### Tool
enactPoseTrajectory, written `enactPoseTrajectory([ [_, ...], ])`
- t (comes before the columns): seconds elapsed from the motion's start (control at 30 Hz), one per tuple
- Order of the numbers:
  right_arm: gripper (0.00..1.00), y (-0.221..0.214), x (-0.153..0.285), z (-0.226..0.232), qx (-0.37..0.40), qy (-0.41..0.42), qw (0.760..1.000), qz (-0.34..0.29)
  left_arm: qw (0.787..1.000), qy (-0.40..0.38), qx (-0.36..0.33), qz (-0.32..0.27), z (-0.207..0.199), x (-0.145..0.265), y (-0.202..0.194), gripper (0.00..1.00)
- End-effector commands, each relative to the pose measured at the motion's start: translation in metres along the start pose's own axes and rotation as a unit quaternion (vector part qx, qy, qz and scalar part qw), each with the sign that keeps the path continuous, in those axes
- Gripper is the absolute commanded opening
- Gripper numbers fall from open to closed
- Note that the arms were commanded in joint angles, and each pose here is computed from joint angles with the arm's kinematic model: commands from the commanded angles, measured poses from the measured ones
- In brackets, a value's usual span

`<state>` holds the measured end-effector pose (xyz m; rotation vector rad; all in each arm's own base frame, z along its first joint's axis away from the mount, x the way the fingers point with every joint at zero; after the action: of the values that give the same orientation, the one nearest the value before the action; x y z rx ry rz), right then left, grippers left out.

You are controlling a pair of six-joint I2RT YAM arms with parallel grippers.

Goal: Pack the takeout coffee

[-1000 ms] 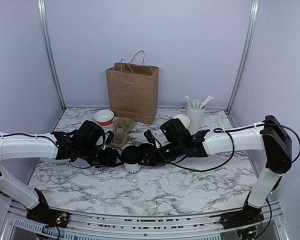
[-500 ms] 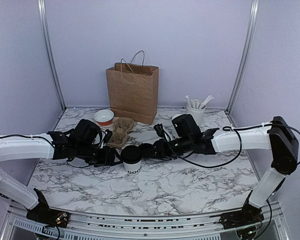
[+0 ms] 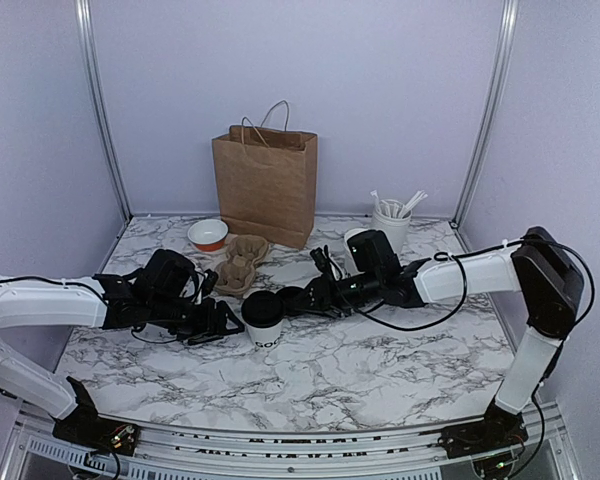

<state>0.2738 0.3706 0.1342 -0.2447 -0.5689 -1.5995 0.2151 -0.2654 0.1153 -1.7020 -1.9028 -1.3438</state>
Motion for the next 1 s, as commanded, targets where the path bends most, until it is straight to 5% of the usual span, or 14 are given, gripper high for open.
enactPoseTrajectory([
  [0.0, 0.37, 0.014, -0.002, 0.019, 0.012, 0.034, 0.999, -0.012, 0.999, -0.026, 0.022, -0.018, -0.004, 0.0, 0.009, 0.64],
  [0.97, 0.36, 0.025, -0.016, 0.014, 0.01, 0.029, 0.999, -0.018, 0.998, -0.044, 0.041, -0.022, 0.006, -0.001, 0.018, 0.64],
])
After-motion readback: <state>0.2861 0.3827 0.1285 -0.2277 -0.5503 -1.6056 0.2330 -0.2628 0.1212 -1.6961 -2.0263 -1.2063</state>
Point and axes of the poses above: each gripper's point midway between its finger pads, its own x axis back along the fingers, its own z axis along the line the jaws close on, y = z × x, the point moved 2 cm from there along x, back along the fingers, and after that the axes turned 12 degrees about -x, right-handed, at the moved point
